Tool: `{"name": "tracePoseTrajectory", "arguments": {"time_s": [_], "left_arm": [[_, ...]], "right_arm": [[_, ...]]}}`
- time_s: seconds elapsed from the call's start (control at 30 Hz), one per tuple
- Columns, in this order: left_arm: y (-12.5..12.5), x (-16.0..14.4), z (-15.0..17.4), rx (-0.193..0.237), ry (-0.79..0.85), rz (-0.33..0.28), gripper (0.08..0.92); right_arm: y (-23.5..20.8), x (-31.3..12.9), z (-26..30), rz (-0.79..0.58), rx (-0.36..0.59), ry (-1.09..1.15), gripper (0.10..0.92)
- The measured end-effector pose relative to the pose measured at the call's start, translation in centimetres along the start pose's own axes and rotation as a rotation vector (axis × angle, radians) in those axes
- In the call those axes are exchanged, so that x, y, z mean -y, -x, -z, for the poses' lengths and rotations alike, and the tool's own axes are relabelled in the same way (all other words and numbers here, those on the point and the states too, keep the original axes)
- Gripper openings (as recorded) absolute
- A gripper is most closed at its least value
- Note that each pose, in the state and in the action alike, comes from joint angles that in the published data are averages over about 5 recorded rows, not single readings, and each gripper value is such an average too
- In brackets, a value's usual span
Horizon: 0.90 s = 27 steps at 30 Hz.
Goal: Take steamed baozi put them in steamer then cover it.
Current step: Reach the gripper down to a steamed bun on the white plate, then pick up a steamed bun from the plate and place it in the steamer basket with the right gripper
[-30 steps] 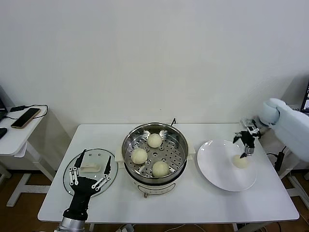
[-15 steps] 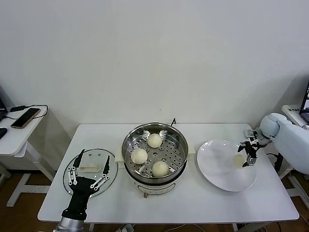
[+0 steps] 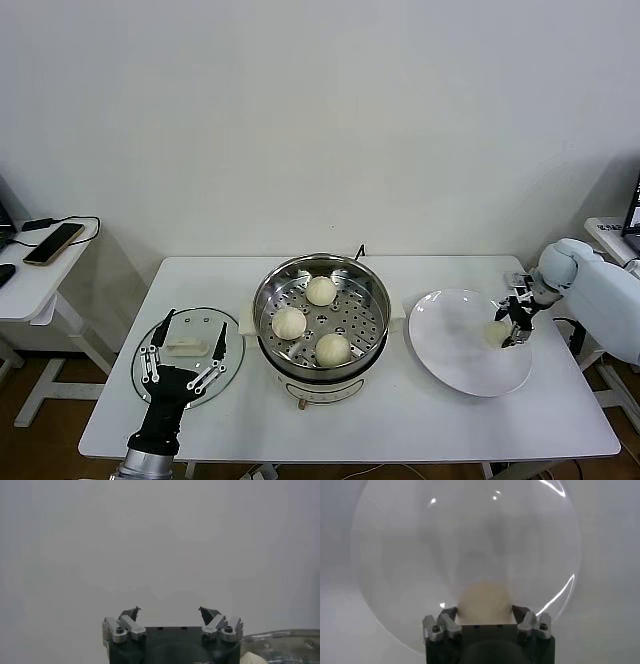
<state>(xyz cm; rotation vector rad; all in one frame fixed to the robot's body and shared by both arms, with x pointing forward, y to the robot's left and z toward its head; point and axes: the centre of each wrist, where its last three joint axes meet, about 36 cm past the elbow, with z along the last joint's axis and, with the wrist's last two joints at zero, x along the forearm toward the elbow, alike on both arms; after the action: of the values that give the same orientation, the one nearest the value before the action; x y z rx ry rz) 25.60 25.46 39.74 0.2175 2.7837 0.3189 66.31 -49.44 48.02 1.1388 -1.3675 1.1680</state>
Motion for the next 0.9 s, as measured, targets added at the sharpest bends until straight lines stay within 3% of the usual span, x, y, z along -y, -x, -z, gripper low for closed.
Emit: {"name": "tracePoseTrajectory", "arguments": {"time_s": [0.37, 0.67, 0.9], "left_arm": [[0.4, 0.1, 0.2, 0.009, -0.002, -0.011, 0.823], [0.6, 0.2, 0.4, 0.015, -0.003, -0.015, 0.823], [0.7, 0.3, 0.6, 0.017, -0.005, -0.014, 0.823]], "right_arm": [[-8.0, 2.0, 3.1, -0.005, 0.036, -0.072, 0.653], [-16.9, 3.3, 14.1, -0.014, 0.133, -0.221, 0.646], [-19.8, 2.4, 23.6, 0.028, 0.179, -0.332, 0.645]]}}
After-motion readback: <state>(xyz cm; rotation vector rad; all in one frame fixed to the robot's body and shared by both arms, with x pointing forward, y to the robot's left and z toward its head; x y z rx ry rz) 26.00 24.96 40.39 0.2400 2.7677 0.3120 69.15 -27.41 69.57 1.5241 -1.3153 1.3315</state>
